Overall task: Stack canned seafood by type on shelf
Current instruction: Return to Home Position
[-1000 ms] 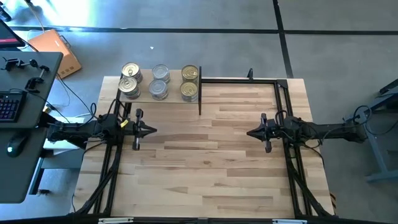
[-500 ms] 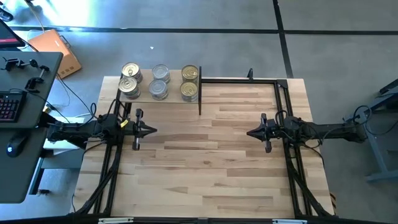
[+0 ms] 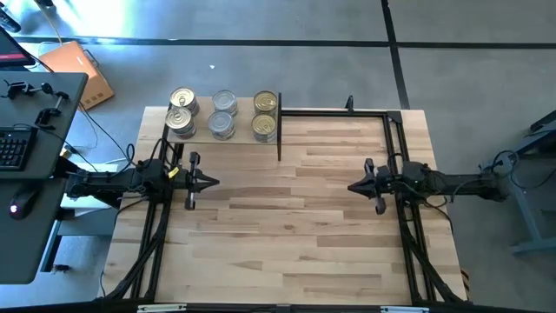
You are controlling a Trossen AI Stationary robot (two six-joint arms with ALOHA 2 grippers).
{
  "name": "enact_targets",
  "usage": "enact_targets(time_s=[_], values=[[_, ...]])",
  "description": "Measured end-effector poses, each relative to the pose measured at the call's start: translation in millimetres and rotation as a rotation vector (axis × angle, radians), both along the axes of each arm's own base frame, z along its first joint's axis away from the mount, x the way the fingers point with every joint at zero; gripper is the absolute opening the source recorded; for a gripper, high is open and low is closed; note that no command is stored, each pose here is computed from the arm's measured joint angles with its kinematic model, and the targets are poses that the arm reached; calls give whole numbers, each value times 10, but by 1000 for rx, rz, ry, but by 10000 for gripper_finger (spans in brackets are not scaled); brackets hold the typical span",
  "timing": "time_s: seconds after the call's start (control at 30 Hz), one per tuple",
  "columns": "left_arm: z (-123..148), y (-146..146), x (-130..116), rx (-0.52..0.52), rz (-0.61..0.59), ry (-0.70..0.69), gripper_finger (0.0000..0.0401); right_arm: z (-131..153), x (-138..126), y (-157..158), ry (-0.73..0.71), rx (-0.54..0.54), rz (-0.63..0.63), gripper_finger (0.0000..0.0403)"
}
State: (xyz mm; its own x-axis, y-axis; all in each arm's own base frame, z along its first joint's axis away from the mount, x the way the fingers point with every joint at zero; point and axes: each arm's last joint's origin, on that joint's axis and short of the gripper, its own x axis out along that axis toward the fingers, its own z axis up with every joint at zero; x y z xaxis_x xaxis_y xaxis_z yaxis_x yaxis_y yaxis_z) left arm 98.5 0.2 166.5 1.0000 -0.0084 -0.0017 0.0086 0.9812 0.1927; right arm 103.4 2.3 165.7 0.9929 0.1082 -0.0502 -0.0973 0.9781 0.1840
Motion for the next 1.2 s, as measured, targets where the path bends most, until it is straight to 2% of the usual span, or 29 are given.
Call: enact_targets(time_s=[0.2, 0.33, 0.57, 0.7, 0.87, 1.2], values=[[2, 0, -1, 0, 0, -2, 7, 103, -73, -8, -126, -48, -9, 0], [-2, 1, 2, 0, 3, 3, 7, 92, -68, -57, -145, -33, -79, 0], [-10, 1, 7, 0, 4, 13, 7, 46, -70, -161, -92, -62, -293, 0], [-9, 1, 6, 0, 4, 12, 7, 31, -70, -169, -76, -54, -305, 0], [-9, 1, 6, 0, 3, 12, 7, 30, -70, -165, -79, 21, -292, 0], [-8, 1, 6, 0, 3, 11, 7, 30, -70, -165, -79, 15, -291, 0]])
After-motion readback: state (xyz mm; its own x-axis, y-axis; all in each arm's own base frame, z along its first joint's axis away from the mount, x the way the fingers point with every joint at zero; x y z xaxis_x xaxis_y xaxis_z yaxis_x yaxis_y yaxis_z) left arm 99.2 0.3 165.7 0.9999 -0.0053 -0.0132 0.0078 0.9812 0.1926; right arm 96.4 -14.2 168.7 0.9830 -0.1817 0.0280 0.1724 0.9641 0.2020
